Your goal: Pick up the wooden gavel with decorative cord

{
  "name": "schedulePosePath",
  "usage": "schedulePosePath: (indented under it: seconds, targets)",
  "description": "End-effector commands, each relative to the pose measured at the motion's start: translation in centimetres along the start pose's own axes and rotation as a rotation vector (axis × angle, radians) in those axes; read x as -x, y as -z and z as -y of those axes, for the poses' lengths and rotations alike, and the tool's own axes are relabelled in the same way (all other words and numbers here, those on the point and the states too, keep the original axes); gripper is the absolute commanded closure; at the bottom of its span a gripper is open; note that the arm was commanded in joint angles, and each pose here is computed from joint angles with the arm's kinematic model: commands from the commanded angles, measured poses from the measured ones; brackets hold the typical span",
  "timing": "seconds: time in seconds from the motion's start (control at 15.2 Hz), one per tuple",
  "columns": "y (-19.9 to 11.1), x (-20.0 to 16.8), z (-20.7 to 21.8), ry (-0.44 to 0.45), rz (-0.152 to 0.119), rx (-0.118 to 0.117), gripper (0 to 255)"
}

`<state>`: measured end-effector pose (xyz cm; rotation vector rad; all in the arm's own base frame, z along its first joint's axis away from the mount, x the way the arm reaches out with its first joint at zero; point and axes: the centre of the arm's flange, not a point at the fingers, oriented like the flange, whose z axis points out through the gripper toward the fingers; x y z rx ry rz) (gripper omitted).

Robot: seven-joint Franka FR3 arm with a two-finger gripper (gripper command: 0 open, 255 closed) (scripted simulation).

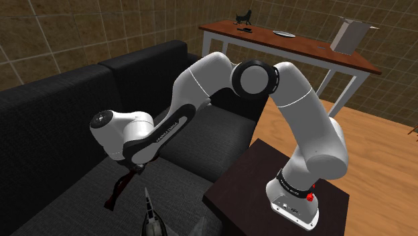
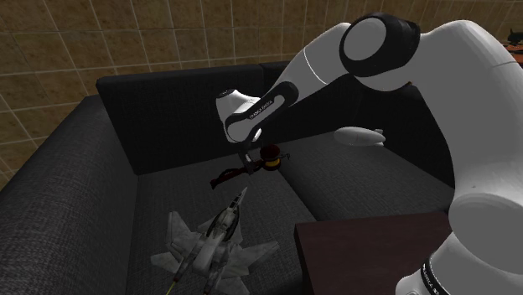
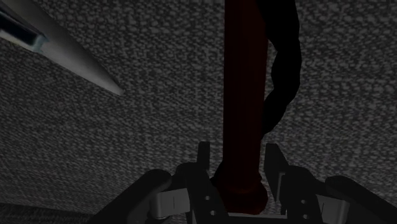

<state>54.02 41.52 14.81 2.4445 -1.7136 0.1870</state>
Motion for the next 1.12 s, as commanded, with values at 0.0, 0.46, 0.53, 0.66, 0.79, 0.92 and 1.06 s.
schedulePosePath:
  seconds: [0.0, 0.46, 0.53, 0.66, 0.79, 0.92, 1.06]
  targets:
    - [0.4, -0.1, 0.0, 0.000, -0.001, 0.001, 255]
    - [4.1, -0.8, -0.2, 0.000, -0.001, 0.001, 255]
    - [4.6, -0.9, -0.2, 0.000, -0.001, 0.001, 255]
    - [5.6, -1.1, -0.3, 0.000, -0.001, 0.001, 255]
    - [6.7, -1.3, -0.3, 0.000, -0.001, 0.001, 255]
    - [7.7, -1.5, -0.4, 0.000, -0.001, 0.001, 255]
    - [7.8, -1.5, -0.4, 0.000, -0.001, 0.001, 255]
